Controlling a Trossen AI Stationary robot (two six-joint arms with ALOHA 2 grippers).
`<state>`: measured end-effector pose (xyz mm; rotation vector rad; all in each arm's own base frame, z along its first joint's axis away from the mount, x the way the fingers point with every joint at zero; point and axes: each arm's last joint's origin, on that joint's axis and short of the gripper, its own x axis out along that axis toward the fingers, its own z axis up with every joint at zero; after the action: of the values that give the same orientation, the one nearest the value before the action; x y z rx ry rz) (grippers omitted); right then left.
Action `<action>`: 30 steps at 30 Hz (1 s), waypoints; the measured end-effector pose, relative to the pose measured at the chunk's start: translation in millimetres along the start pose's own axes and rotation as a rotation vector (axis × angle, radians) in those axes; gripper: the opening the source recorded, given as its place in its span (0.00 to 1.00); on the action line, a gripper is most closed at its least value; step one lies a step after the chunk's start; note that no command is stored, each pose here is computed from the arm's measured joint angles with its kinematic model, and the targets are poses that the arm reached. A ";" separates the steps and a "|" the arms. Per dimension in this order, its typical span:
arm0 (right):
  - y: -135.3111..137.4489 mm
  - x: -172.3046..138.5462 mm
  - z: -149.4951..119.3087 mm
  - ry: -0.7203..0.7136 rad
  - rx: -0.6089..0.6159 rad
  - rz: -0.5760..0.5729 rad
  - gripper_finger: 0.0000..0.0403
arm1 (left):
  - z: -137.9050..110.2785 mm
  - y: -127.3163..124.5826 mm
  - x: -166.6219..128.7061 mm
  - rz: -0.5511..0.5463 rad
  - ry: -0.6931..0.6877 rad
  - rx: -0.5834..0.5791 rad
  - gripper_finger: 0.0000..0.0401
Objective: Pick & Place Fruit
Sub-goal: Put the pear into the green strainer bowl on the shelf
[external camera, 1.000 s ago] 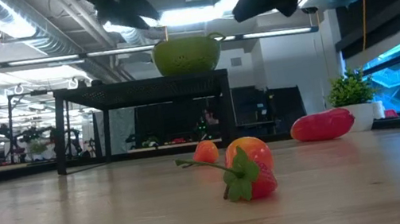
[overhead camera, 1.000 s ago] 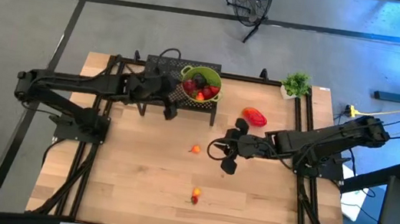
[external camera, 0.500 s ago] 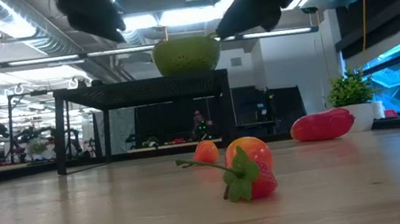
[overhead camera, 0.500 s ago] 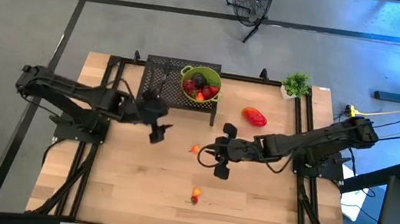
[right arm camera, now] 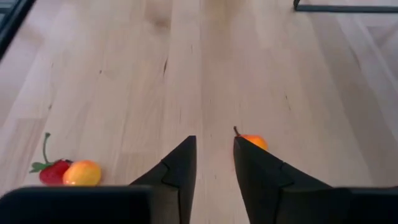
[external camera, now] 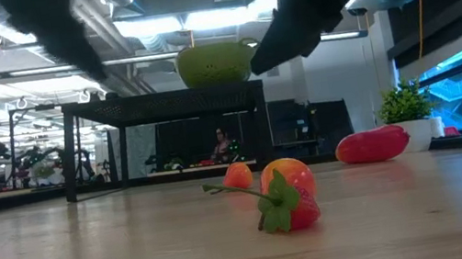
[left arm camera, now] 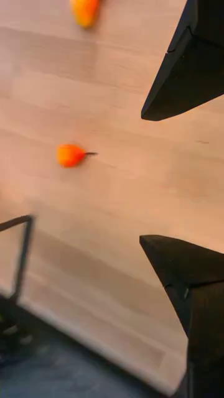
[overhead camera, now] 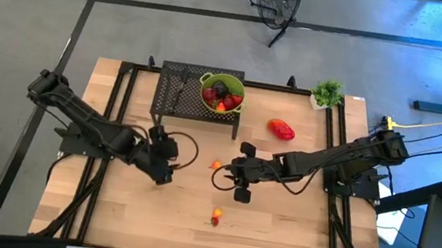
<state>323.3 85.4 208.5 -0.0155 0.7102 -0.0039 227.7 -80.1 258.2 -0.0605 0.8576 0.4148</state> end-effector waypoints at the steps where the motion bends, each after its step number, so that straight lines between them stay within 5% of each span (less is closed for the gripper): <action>1: 0.3 1.8 -1.0 0.005 -0.001 0.001 0.28 | -6.2 -2.1 2.2 0.001 0.012 -0.006 0.78; 11: 1.3 8.8 -1.0 -0.017 -0.032 -0.001 0.42 | -44.4 -12.6 10.7 0.028 0.033 -0.089 0.78; 19: -5.3 9.7 5.0 -0.072 -0.066 -0.065 0.54 | -73.5 -21.6 22.6 -0.054 0.022 -0.144 0.78; 30: -25.2 19.9 8.7 -0.101 -0.081 -0.117 0.64 | -80.2 -25.2 23.4 -0.084 0.008 -0.152 0.78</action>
<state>344.2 60.1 202.5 -0.1342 0.6069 -0.0854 192.9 -112.8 185.1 -0.2374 0.8277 0.4005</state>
